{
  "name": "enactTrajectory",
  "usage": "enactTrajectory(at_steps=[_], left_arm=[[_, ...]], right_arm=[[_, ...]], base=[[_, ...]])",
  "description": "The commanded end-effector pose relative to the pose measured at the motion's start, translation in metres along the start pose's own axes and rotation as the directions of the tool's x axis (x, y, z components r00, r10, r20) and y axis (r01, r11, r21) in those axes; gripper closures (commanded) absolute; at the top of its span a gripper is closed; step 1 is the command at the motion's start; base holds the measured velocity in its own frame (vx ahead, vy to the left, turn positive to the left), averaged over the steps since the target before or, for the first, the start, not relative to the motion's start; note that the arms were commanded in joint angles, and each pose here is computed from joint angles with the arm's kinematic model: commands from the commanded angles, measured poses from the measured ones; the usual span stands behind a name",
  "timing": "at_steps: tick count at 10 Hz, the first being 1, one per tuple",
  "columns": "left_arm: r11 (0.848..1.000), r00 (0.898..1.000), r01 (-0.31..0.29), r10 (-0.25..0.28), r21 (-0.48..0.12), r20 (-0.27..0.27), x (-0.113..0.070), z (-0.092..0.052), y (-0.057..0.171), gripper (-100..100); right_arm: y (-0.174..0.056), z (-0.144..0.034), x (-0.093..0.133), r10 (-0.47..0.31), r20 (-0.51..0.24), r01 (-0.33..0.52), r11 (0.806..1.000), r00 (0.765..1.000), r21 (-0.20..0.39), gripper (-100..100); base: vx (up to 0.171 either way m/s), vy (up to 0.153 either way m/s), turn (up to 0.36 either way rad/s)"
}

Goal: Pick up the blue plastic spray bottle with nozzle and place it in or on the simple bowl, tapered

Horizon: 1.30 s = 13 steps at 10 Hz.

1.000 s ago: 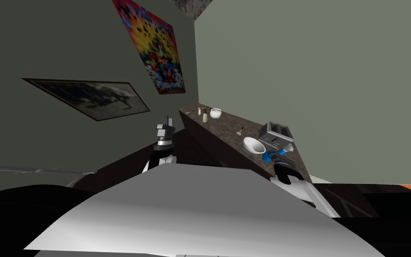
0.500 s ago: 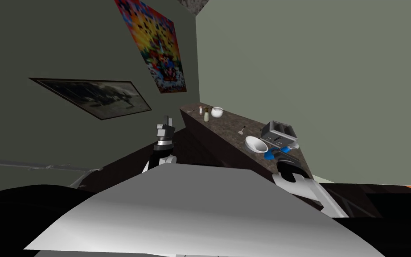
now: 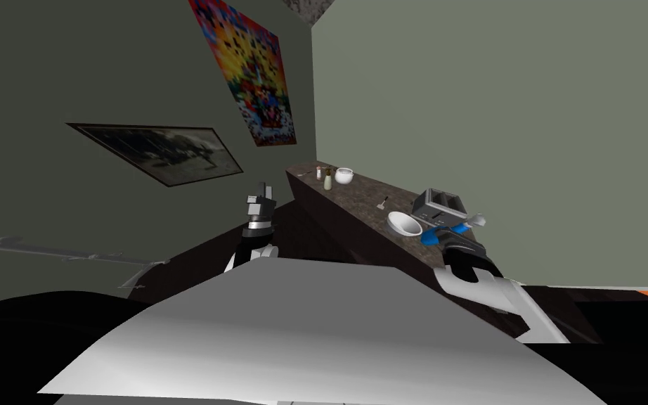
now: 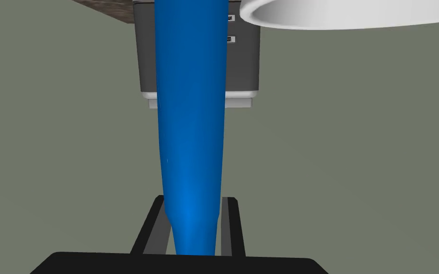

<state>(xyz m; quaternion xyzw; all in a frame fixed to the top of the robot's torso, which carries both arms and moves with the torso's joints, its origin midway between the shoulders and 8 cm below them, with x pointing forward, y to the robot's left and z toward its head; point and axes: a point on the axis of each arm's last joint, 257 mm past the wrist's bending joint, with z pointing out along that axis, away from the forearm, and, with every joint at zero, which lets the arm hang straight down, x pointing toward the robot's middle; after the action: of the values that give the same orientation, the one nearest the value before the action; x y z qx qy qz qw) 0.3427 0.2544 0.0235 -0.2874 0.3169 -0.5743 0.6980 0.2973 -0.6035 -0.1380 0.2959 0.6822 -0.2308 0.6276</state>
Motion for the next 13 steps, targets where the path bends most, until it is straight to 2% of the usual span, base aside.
enactTrajectory(at_steps=[1,5,9,13], left_arm=[[1.000,1.000,0.000,0.000,0.000,0.000,0.000,0.000,0.000,0],[1.000,1.000,0.000,0.000,0.000,0.000,0.000,0.000,0.000,0],[1.000,1.000,0.000,0.000,0.000,0.000,0.000,0.000,0.000,0],[1.000,1.000,0.000,0.000,0.000,0.000,0.000,0.000,0.000,0]], right_arm=[[0.005,-0.003,-0.016,0.013,0.018,-0.013,1.000,1.000,-0.001,100],[0.015,-0.011,-0.049,0.037,0.050,-0.036,0.999,0.998,-0.007,100],[0.018,-0.023,-0.067,0.041,0.051,-0.041,0.999,0.998,-0.004,100],[0.005,-0.034,-0.059,0.014,0.008,-0.014,1.000,1.000,0.021,100]], base=[[-0.069,0.035,0.029],[-0.061,0.043,0.020],[-0.022,0.033,0.018],[0.065,0.011,0.006]])
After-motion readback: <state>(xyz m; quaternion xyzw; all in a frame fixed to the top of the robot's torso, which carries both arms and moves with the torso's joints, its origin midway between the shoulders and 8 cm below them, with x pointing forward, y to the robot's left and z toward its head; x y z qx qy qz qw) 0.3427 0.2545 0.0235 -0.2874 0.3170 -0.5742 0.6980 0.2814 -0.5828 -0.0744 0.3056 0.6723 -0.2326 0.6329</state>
